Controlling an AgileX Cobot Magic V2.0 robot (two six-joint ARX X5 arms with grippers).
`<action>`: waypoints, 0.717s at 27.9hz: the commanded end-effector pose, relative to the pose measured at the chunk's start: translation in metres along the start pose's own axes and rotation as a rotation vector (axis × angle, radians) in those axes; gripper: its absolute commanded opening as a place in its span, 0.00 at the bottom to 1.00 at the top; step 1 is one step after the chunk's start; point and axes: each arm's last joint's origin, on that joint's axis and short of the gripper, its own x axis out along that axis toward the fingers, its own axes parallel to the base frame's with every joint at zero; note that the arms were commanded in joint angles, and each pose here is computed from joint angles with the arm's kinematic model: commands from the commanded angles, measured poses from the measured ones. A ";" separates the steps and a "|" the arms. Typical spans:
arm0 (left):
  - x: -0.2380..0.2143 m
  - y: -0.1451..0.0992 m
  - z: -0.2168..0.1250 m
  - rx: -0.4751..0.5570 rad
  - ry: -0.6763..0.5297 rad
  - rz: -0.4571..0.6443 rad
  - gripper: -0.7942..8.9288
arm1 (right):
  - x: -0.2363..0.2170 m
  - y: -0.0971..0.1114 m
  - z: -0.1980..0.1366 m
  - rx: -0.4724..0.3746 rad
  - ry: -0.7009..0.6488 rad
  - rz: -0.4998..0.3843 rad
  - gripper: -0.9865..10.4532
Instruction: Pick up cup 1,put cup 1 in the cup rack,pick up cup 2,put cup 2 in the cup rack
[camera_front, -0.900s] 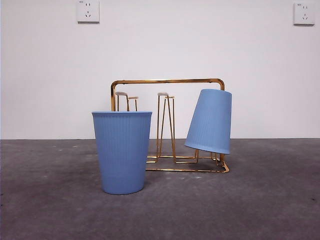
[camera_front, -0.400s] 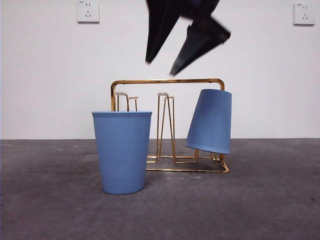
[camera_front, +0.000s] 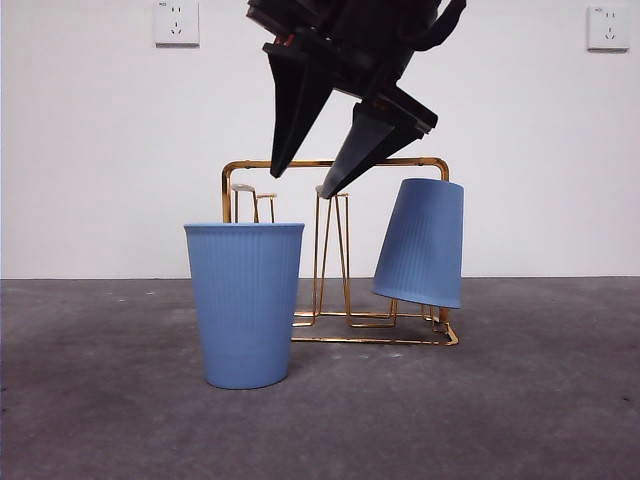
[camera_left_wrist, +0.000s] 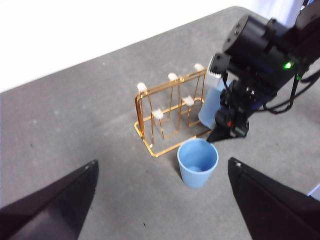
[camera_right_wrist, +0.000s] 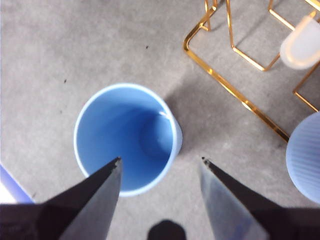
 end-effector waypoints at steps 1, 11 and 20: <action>0.008 -0.001 -0.008 -0.033 0.004 -0.002 0.53 | 0.011 -0.002 -0.001 0.023 0.024 0.003 0.31; 0.027 -0.005 -0.024 -0.086 -0.003 -0.007 0.53 | 0.042 -0.009 -0.003 0.040 0.102 -0.006 0.31; 0.028 -0.007 -0.018 -0.104 -0.053 -0.019 0.53 | 0.067 -0.014 -0.002 0.042 0.113 0.003 0.08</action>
